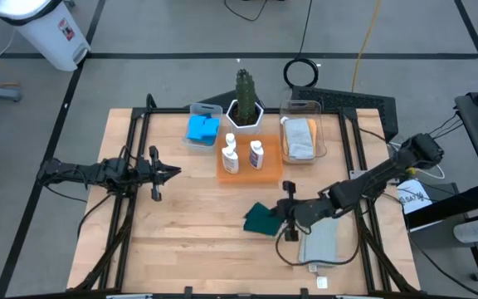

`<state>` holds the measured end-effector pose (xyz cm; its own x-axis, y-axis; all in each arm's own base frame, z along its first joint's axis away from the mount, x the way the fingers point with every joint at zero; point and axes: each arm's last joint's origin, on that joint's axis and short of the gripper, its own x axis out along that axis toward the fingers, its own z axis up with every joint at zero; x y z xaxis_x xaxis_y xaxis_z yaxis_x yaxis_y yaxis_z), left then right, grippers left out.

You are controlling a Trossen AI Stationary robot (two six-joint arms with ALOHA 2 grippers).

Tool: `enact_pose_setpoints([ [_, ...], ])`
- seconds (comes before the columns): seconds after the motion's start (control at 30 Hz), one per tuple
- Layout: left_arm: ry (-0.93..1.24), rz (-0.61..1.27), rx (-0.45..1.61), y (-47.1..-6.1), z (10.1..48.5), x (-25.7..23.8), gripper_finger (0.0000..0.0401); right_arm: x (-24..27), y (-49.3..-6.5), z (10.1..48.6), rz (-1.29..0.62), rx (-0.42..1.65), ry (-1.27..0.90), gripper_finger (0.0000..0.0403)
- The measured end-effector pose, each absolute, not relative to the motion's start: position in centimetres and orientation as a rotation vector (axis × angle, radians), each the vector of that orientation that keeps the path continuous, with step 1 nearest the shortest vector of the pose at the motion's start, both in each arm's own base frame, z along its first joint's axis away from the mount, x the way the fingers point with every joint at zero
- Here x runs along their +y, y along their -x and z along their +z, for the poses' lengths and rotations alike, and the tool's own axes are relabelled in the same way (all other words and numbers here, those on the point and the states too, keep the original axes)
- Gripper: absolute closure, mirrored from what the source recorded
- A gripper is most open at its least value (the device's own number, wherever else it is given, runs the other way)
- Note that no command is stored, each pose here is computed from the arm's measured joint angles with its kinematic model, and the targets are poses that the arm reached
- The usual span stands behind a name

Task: Pick & Place Kitchen Items
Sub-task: Put the blue microfiber towel into the transparent bin

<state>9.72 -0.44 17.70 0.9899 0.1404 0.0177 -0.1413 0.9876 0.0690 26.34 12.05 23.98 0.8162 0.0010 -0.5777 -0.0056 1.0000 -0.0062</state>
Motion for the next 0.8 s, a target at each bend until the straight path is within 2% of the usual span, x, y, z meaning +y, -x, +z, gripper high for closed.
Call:
enact_pose_setpoints([
  [0.33,-0.070,0.142,-0.013,-9.7,17.7,-0.4,0.0364,8.3,-24.2,28.4,-0.304,0.425,-0.010,0.0402],
  [0.5,-0.070,0.141,-0.013,-9.7,17.7,-0.4,0.0364,5.5,-22.7,30.0,-0.570,0.339,-0.051,0.0402],
  [0.8,-0.070,0.142,-0.013,-9.7,17.7,-0.4,0.0364,-1.1,-20.1,30.6,-0.937,0.353,-0.144,0.0402],
])
